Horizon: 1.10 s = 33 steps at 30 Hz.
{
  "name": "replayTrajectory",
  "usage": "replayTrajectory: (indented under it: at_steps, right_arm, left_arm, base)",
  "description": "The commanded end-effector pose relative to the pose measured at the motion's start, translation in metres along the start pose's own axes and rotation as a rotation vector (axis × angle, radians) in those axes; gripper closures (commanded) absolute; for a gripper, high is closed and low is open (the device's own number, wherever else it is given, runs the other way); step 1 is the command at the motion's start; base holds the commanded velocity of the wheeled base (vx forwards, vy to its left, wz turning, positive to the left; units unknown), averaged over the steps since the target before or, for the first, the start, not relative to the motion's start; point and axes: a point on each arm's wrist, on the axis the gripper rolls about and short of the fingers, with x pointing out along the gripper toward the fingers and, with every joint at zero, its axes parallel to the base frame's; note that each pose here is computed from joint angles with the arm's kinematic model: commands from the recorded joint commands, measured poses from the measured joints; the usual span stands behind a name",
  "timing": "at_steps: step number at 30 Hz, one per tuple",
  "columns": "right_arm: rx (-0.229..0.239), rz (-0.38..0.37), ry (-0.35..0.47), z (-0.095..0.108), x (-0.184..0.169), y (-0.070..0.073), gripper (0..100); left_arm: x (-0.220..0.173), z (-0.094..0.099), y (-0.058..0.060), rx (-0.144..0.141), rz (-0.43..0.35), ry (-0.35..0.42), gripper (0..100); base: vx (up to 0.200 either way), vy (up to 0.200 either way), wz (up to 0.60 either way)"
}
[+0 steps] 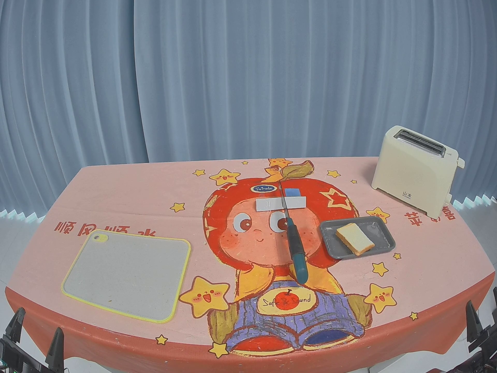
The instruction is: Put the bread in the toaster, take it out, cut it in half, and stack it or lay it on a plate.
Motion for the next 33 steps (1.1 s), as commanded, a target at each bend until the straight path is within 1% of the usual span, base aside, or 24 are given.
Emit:
replayTrajectory:
  at_steps: [1,6,8,9,10,13,14,15,16,17,20,21,27,33]
  right_arm:
    - [0.005,0.001,0.019,-0.0048,0.0014,-0.0001,0]
    - [0.006,-0.002,0.023,-0.0047,0.0015,-0.0001,0]
    - [-0.003,-0.002,0.023,-0.0047,0.0015,-0.0001,0]
    - [-0.024,0.009,0.021,-0.0050,0.0014,0.0001,0]
    - [-0.049,0.032,0.017,-0.0049,0.0013,0.0005,0]
    - [-0.062,0.083,0.013,-0.0052,0.0008,0.0001,0]
    - [-0.067,0.173,-0.018,-0.0056,-0.0014,-0.0015,0]
    - [-0.069,0.176,-0.028,-0.0058,-0.0021,-0.0017,0]
    - [-0.066,0.152,-0.027,-0.0059,-0.0021,-0.0012,0]
    - [-0.064,0.144,-0.029,-0.0059,-0.0022,-0.0011,0]
    - [-0.063,0.136,-0.046,-0.0065,-0.0036,-0.0011,0]
    - [-0.054,0.130,-0.076,-0.0069,-0.0057,-0.0010,0]
    - [-0.018,0.118,-0.071,-0.0072,-0.0056,-0.0013,0]
    - [-0.022,0.118,-0.071,-0.0072,-0.0056,-0.0013,0]
  left_arm:
    - [0.0000,-0.0052,0.0000,0.000,0.000,0.001,0]
    - [0.0000,-0.0052,0.0000,0.000,0.000,0.001,0]
    - [0.0000,-0.0052,0.0000,0.000,0.000,0.001,0]
    - [0.0000,-0.0052,0.0000,0.000,0.000,0.001,0]
    - [0.0000,-0.0052,0.0000,0.000,0.000,0.001,0]
    - [0.0000,-0.0052,0.0000,0.000,0.000,0.001,0]
    - [0.0000,-0.0052,0.0000,0.000,0.000,0.001,0]
    - [0.0000,-0.0052,0.0000,0.000,0.000,0.001,0]
    - [0.0000,-0.0052,0.0000,0.000,0.000,0.001,0]
    - [0.0000,-0.0052,0.0000,0.000,0.000,0.001,0]
    - [0.0000,-0.0054,0.0000,0.000,0.000,0.003,0]
    - [0.0000,-0.0052,0.0000,0.000,0.000,0.001,0]
    - [0.0000,-0.0052,0.0000,0.000,0.000,0.001,0]
    - [0.0000,-0.0052,0.0000,0.000,0.000,0.001,0]
  base:
    - [0.000,0.000,0.00]
    - [0.000,0.000,0.00]
    - [0.000,0.000,0.00]
    - [0.000,0.000,0.00]
    - [0.000,0.000,0.00]
    - [0.000,0.000,0.00]
    - [0.000,0.000,0.00]
    - [0.000,0.000,0.00]
    - [0.000,0.000,0.00]
    - [0.000,0.000,0.00]
    - [0.000,0.000,0.00]
    - [0.000,0.000,0.00]
    - [0.000,0.000,0.00]
    - [0.000,0.000,0.00]
